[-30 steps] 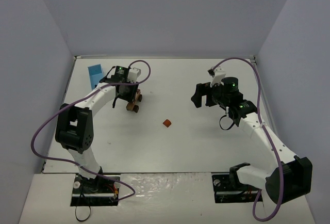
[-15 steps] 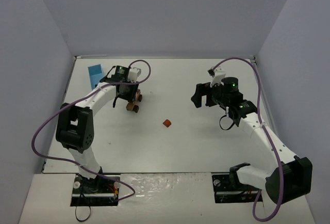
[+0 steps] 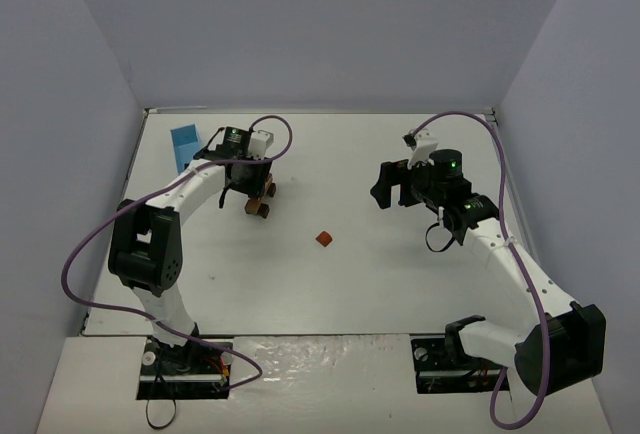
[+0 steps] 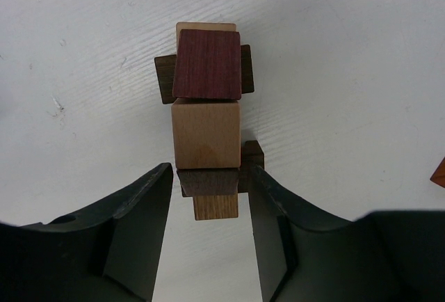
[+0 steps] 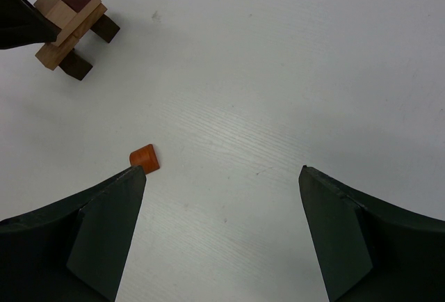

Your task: Build the wood block tower

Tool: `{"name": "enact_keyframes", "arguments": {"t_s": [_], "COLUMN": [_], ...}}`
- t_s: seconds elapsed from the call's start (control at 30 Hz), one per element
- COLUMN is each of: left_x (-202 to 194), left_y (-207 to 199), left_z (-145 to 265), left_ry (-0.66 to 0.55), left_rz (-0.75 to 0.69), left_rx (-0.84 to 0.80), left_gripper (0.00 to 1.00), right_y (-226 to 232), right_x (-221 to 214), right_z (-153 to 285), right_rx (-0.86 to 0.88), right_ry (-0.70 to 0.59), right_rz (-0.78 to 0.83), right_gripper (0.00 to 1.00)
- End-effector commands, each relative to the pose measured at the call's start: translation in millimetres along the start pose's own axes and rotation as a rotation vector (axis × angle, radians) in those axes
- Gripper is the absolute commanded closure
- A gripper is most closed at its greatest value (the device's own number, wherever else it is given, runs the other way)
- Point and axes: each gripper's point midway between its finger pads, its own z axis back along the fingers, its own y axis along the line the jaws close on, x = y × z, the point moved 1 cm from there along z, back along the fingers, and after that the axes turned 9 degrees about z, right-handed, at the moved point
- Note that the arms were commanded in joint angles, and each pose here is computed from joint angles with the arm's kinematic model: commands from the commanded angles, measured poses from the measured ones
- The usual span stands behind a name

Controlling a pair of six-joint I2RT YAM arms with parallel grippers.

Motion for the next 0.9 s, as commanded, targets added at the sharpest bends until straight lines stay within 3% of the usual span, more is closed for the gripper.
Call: {"name": "enact_keyframes", "arguments": {"t_s": [0.0,0.2,0.4,0.7,0.87], "left_x": [33,43,54,23,-1], "left_y": [-3,-6,-6,-25,-64], "left_z": [18,42,85,128,126], "left_ry": [-0.102,-0.153,-0.238,-0.271,-0.236], "left_rz": [-0.001,0.015,0.093,0.380,0.507], "left_rx": [-0.006,-0.002,0.035,-0.002,-0.055], "left_gripper": [0.55,0.49,0.36,0.28,0.19], "right_y": [4,5,9,2,-5], "right_x": [26,25,21,16,13], "right_z": [5,4,1,0,0], "right_rx": [0.018,0.026,0.037,-0.012,-0.059], "right_ry": [-0.082,-0.078,-0.065,-0.053,-0.047], "right_rz": [0.027,0.030,0.036,0.016,0.000], "right_gripper": [0.10,0.10,0.10,0.10,0.10]}}
